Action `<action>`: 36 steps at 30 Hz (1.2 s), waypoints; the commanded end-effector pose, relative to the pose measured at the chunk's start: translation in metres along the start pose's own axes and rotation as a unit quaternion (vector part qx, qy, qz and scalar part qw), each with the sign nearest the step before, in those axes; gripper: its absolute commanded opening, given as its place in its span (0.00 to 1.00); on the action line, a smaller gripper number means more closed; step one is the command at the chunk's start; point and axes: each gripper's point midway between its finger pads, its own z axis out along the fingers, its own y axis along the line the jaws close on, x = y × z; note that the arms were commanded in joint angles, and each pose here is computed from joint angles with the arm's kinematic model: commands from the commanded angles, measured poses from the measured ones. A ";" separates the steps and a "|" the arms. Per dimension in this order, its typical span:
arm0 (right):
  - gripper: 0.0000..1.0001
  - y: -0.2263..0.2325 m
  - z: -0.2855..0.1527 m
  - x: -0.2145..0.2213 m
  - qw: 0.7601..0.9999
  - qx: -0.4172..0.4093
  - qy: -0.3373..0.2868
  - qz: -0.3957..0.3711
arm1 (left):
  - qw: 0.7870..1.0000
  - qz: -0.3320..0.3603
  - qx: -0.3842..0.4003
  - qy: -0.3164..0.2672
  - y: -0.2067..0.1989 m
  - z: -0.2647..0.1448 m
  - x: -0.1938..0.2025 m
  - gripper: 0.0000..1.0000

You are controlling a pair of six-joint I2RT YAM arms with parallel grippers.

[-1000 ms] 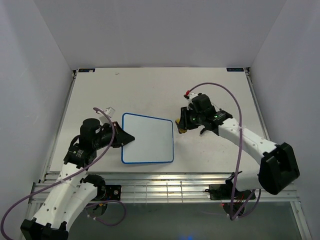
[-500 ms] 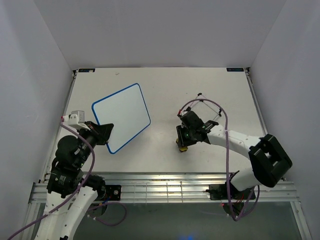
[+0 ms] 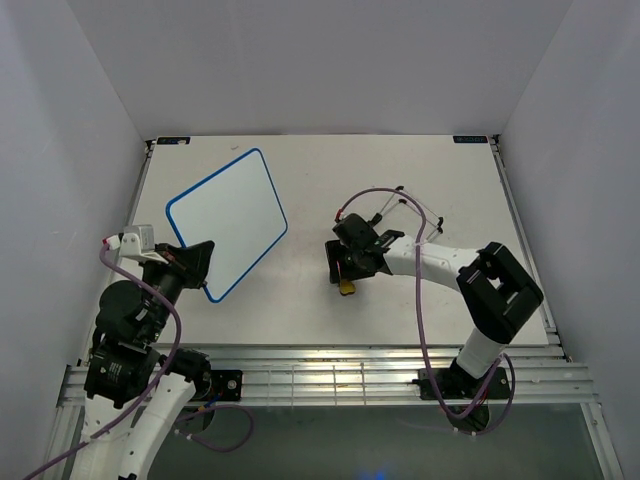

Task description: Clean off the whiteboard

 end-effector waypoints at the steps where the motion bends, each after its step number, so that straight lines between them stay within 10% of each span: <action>1: 0.68 0.017 -0.027 -0.032 0.998 -0.022 -0.051 0.002 | 0.998 0.008 0.035 -0.046 -0.019 -0.003 -0.031 0.00; 9: 0.78 0.011 -0.130 -0.055 0.983 -0.080 -0.158 -0.045 | 0.985 0.041 0.162 0.034 -0.061 0.014 -0.002 0.00; 13: 0.97 -0.003 -0.226 -0.073 0.948 -0.104 -0.284 -0.100 | 0.921 0.039 0.369 0.119 -0.118 -0.008 0.032 0.00; 18: 0.95 -0.027 -0.339 -0.070 0.901 -0.069 -0.406 -0.139 | 0.876 0.021 0.464 0.129 -0.134 -0.009 0.048 0.00; 24: 0.95 -0.029 -0.348 -0.052 0.933 -0.056 -0.308 -0.179 | 0.811 0.019 0.550 0.197 -0.141 -0.011 0.077 0.00; 36: 0.98 0.040 -0.322 -0.009 0.900 -0.261 -0.176 -0.300 | 0.714 0.033 0.644 0.271 -0.155 -0.020 0.093 0.00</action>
